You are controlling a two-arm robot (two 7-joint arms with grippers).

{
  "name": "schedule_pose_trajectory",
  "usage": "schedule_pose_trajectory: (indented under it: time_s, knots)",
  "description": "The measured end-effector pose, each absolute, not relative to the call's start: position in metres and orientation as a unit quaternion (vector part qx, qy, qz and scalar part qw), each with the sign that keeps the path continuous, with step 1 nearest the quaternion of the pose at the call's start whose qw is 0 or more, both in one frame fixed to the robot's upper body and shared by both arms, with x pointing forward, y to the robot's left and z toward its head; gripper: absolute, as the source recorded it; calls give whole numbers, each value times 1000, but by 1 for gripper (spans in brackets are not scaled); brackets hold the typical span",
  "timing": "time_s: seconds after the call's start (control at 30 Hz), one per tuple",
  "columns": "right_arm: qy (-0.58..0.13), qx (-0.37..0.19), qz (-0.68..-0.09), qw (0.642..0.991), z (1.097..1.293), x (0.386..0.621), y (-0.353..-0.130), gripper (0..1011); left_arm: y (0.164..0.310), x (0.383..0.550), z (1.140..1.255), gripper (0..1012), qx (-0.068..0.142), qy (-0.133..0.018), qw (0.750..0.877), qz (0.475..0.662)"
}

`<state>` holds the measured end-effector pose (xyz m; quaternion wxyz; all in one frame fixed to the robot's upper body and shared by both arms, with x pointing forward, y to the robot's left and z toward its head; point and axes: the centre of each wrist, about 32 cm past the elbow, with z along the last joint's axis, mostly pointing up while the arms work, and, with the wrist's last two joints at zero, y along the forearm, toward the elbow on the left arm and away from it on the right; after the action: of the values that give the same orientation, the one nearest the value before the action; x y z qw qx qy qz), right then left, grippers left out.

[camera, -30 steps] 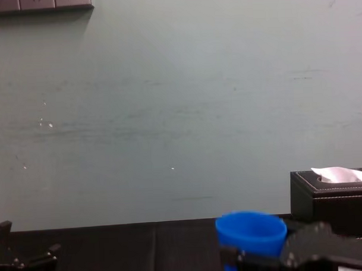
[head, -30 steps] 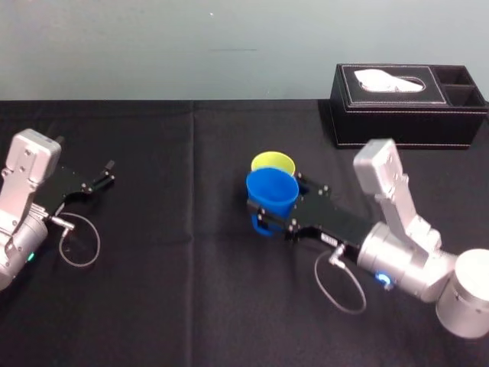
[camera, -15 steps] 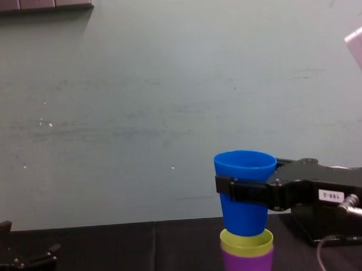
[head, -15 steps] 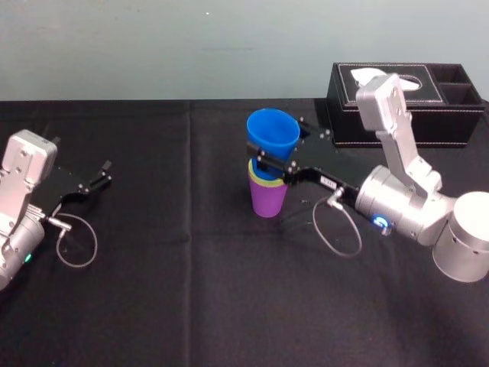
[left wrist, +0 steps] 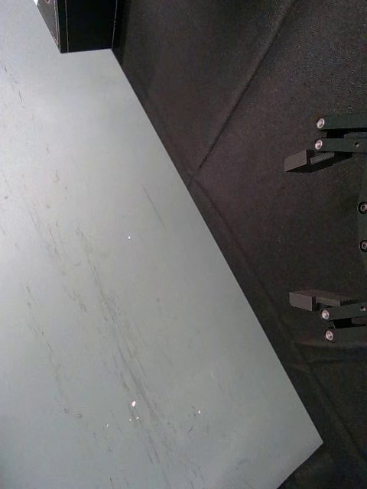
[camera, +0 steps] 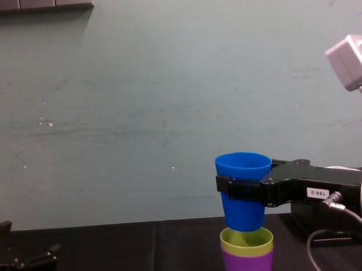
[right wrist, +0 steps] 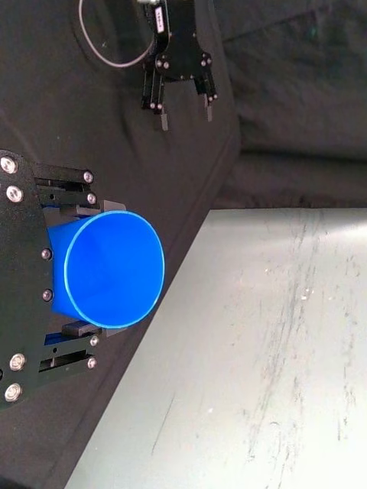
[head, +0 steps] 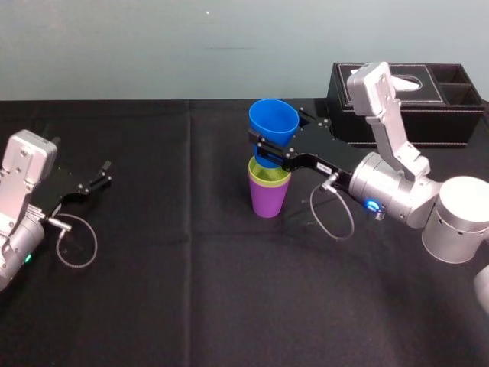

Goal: Stack the three plastic cups sequentially using one hand.

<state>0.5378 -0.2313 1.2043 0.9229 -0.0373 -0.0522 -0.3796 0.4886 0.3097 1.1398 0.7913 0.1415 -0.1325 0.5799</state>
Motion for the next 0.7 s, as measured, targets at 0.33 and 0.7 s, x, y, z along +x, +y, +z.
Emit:
schedule_pose_trajectory:
  time_s: [0.33,0.7]
  knots:
    - [-48,-46,-382,922,1194,544,-229,735,310,489,1140,1011,141,-132,791,580]
    - [-42,-55,-380,923,1184,546,-227,735,310,489,1140,1011,141,-132,791,580]
